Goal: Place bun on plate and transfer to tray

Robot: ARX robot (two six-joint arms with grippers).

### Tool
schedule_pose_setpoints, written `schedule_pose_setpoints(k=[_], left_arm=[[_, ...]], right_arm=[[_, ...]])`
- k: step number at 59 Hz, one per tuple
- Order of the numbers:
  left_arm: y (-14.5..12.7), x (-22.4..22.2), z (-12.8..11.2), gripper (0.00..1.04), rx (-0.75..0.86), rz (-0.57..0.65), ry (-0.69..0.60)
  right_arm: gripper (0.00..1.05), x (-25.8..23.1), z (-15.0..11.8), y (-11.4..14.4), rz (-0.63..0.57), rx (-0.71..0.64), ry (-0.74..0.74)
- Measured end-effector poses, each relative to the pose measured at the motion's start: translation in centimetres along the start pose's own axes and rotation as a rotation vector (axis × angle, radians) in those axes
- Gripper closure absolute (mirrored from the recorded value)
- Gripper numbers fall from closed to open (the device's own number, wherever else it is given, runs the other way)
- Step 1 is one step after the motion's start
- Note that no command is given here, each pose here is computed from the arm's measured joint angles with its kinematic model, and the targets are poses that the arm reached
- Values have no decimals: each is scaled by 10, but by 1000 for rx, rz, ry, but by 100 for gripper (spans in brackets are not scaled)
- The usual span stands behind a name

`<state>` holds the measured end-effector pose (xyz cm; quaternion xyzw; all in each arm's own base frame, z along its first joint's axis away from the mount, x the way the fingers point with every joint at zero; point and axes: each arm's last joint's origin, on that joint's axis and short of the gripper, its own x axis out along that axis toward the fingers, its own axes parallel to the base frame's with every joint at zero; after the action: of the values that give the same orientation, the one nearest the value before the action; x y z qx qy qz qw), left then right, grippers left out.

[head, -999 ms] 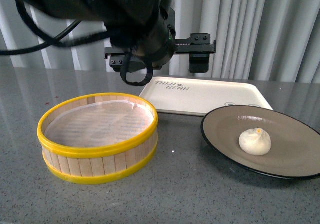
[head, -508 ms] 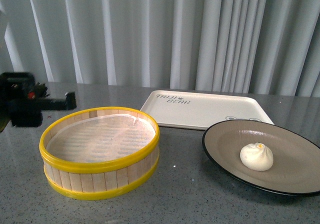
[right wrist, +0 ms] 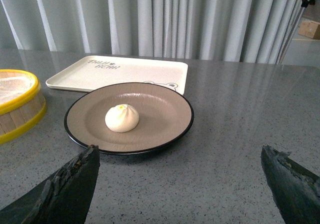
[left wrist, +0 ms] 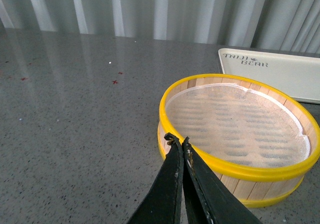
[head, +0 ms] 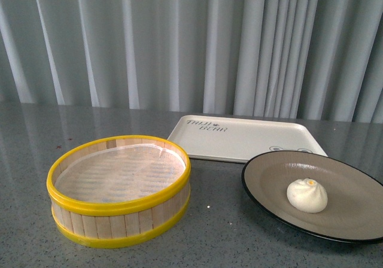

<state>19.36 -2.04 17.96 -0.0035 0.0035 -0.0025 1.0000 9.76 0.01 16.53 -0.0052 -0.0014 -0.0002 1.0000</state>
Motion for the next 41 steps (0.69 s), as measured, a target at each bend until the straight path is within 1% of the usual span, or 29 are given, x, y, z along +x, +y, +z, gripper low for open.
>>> schedule_pose_setpoints(k=[14, 16, 24, 41], left_arm=[[10, -24, -7, 101, 0, 2, 4], [14, -27, -10, 101, -1, -16, -5], [20, -37, -18, 101, -1, 6, 11], [20, -51, -11, 101, 0, 5, -13]], right_arm=[[8, 0, 0, 0, 0, 0, 0], [8, 0, 0, 0, 0, 0, 0], [8, 0, 0, 0, 0, 0, 0], [8, 0, 0, 0, 0, 0, 0]])
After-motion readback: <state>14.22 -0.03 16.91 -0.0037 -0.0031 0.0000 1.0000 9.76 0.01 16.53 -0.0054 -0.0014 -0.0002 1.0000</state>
